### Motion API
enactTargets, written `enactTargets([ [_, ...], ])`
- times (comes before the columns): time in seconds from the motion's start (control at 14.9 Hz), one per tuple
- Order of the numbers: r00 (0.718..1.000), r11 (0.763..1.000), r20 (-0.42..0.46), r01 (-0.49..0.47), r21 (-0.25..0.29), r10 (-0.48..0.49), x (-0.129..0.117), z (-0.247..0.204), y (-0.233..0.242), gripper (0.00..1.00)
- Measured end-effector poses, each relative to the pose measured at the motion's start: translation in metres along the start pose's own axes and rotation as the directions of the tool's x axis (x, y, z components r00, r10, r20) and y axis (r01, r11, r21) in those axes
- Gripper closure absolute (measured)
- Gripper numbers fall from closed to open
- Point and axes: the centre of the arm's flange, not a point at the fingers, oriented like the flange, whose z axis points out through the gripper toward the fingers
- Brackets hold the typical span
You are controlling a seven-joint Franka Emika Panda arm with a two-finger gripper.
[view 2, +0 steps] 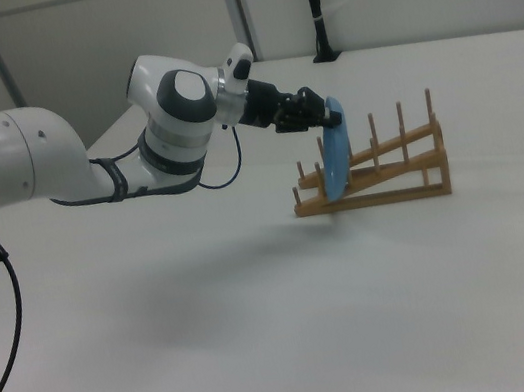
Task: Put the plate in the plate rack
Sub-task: 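Open the gripper to release the plate standing in the rack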
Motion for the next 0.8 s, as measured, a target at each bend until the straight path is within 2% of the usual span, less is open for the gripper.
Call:
enactTargets([
  [0.2,1.000,1.000,0.003,0.009,-0.002,-0.009,-0.0023,0.0030,-0.0038,0.62],
  [0.6,1.000,1.000,0.005,0.012,-0.002,-0.012,-0.0033,0.0042,-0.0058,0.62],
  [0.8,1.000,1.000,-0.008,0.004,-0.003,-0.004,0.0022,0.0004,-0.0052,0.58],
])
